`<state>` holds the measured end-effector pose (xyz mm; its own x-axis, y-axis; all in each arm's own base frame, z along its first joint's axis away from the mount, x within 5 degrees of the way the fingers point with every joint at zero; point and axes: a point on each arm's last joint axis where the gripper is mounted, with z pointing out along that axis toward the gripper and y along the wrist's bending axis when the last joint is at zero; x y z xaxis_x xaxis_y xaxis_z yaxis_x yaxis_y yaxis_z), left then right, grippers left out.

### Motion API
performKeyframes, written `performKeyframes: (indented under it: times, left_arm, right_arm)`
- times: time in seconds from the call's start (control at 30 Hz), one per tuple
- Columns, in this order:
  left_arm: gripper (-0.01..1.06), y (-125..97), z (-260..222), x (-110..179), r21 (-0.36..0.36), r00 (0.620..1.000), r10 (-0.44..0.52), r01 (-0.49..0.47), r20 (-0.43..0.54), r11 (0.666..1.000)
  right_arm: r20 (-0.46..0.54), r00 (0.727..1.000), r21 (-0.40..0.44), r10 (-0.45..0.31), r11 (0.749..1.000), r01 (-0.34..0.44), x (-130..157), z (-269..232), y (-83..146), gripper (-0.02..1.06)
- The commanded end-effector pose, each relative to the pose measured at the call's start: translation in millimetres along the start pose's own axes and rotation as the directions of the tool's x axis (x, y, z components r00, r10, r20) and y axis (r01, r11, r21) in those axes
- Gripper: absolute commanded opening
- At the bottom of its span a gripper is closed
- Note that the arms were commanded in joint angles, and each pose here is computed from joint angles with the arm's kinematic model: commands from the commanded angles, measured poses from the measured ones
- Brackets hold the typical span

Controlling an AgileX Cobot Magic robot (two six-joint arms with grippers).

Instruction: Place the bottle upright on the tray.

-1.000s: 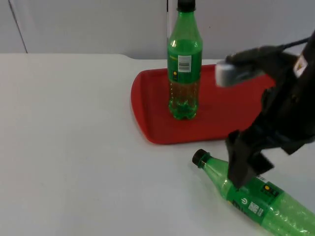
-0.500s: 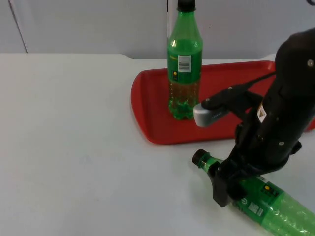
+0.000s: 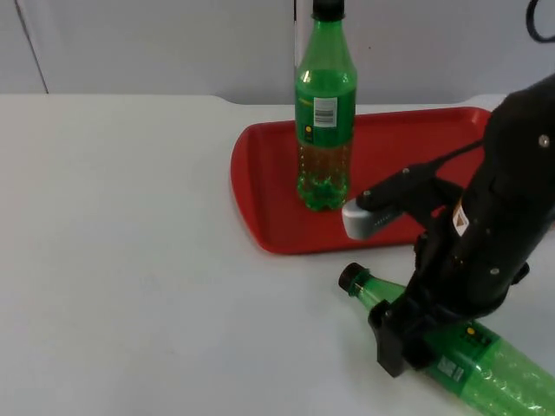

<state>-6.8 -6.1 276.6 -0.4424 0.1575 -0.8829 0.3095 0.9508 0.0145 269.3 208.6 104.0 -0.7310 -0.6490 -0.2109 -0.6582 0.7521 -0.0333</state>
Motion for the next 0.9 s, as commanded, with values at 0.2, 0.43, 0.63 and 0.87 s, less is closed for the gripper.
performKeyframes:
  times: [0.2,0.43,0.63,0.87]
  left_arm:
    - [1.05,-0.6,0.5,1.1,0.012,1.000,-0.009,0.009,0.000,1.000]
    - [1.05,-0.6,0.5,1.1,0.012,1.000,-0.009,0.009,0.000,1.000]
    - [1.05,-0.6,0.5,1.1,0.012,1.000,-0.009,0.009,0.000,1.000]
    - [1.05,-0.6,0.5,1.1,0.012,1.000,-0.009,0.009,0.000,1.000]
  right_arm:
    - [-0.036,0.998,0.004,-0.044,0.999,0.044,8.4,18.8,2.8,0.97]
    - [-0.027,0.999,0.004,-0.044,0.999,0.044,7.6,18.8,2.8,0.59]
    - [-0.027,0.999,0.004,-0.041,0.999,0.041,7.6,18.8,2.8,0.00]
    - [-0.034,0.999,0.004,-0.036,0.999,0.036,8.2,18.8,2.8,0.00]
